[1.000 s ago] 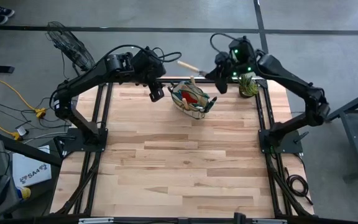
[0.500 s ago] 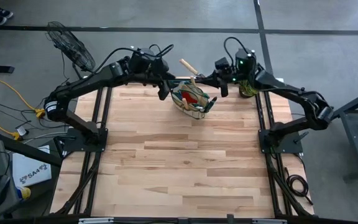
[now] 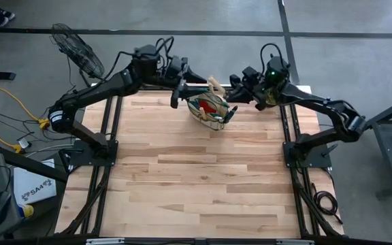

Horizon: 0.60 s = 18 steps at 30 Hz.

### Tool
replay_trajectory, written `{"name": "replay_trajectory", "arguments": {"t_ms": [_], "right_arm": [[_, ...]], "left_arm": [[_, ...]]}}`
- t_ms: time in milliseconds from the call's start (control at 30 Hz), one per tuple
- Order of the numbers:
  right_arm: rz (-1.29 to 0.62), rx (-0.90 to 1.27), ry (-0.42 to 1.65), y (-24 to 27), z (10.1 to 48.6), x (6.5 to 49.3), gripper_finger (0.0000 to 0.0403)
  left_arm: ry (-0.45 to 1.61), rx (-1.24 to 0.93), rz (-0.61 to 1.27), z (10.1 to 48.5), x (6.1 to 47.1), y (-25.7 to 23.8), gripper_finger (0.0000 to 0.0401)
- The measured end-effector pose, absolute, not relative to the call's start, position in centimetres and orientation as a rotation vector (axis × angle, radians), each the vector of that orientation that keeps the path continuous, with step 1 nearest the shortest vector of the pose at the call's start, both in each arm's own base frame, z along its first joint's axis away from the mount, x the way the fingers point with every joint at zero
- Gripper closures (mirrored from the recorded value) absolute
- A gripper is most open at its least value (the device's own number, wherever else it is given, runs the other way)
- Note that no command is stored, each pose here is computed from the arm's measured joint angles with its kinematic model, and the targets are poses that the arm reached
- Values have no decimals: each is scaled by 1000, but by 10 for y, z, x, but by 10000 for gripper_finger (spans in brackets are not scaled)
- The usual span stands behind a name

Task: Pick & Place Garden tools in Gardening bag
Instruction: Put the trowel into the gardening bag

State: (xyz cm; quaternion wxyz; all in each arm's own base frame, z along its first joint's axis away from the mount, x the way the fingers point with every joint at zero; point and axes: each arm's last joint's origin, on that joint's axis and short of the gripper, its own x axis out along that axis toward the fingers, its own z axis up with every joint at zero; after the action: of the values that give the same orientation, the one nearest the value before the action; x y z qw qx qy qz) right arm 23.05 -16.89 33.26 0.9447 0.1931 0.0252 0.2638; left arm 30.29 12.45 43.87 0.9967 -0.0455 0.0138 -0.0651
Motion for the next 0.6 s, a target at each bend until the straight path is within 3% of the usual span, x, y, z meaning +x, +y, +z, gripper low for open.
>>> {"name": "replay_trajectory", "arguments": {"t_ms": [300,600], "right_arm": [[660,408,76,-148,323,257,399],[671,390,30,-141,331,260,399]], "left_arm": [[2,-53,-180,439,309,121,203],[6,-31,-395,438,314,102,203]]}}
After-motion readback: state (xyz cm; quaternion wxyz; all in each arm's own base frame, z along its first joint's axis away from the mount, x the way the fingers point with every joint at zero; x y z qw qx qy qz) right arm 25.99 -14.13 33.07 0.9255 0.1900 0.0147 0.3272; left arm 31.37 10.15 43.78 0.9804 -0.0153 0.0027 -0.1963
